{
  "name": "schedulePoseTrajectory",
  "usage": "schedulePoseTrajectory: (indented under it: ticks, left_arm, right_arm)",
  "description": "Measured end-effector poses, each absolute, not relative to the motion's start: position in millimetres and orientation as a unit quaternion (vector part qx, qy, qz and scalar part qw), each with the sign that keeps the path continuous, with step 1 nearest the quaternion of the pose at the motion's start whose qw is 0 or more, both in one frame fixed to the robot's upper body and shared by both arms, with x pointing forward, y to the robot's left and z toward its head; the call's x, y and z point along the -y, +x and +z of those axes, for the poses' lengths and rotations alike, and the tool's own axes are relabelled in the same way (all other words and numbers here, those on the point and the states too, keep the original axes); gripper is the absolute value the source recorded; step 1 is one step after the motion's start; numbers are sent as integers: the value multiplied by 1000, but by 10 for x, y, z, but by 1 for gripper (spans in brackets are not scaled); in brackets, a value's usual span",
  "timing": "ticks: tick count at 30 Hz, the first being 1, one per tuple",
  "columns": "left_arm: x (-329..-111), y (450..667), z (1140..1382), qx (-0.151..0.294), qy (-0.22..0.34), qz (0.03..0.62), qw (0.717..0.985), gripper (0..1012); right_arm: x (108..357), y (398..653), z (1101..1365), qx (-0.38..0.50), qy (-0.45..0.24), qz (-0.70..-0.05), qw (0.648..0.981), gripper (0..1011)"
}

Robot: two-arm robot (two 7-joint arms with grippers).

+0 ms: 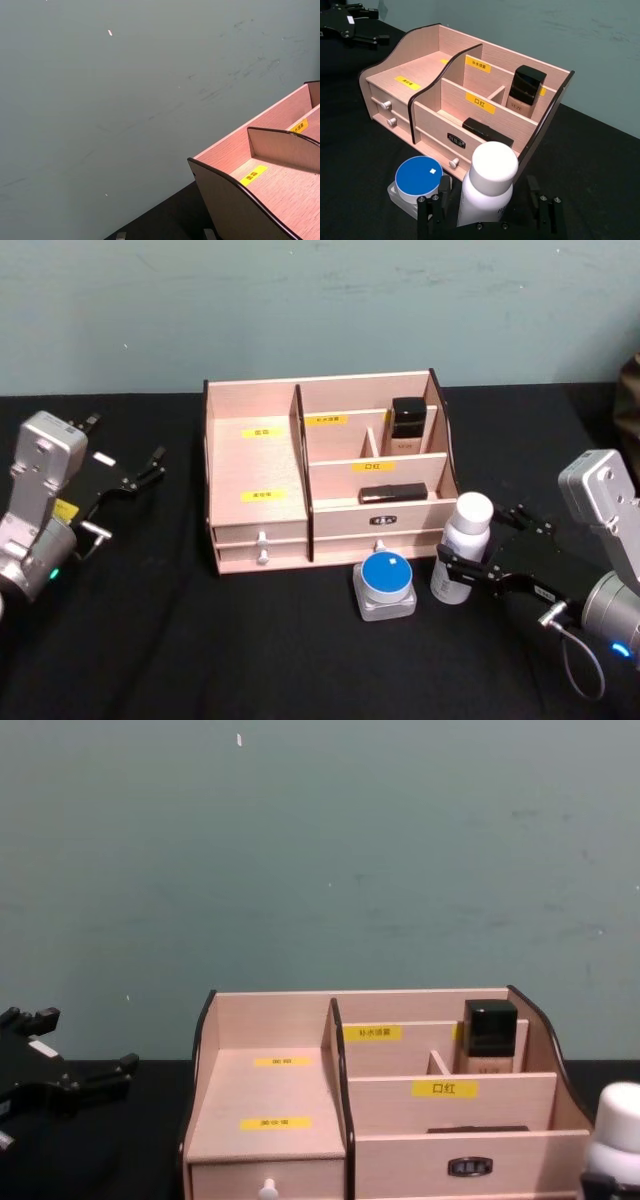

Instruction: Pick up the facial cleanser and watermelon frost from the table and place them into the tiered storage box.

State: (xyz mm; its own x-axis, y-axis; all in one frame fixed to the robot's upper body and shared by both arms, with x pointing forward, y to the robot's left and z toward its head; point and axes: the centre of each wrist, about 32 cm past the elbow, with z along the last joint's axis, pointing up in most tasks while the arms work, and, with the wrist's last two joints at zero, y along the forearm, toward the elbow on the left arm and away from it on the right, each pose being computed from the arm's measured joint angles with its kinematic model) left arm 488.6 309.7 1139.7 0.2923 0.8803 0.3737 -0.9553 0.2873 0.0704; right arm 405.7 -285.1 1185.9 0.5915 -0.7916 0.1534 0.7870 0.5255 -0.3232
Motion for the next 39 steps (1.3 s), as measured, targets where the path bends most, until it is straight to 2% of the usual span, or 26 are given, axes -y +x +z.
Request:
schedulePoseTrajectory:
  ticks: [8, 12, 15, 39]
  left_arm:
    - [-3097, 4886, 11398, 132, 141, 580, 791, 1001]
    - [-3097, 4886, 11398, 132, 141, 580, 791, 1001]
    - [-3097, 4886, 11397, 132, 142, 580, 791, 1001]
    - [-3097, 4886, 11398, 132, 142, 580, 791, 1001]
  right_arm:
    - [2853, 4055, 11862, -6, -181, -452, 873, 786]
    - [2854, 4055, 11863, -5, -181, -452, 873, 627]
    - [2853, 4054, 11864, -5, -180, -452, 874, 590]
    - [2875, 4052, 11897, -1, -172, -450, 876, 589]
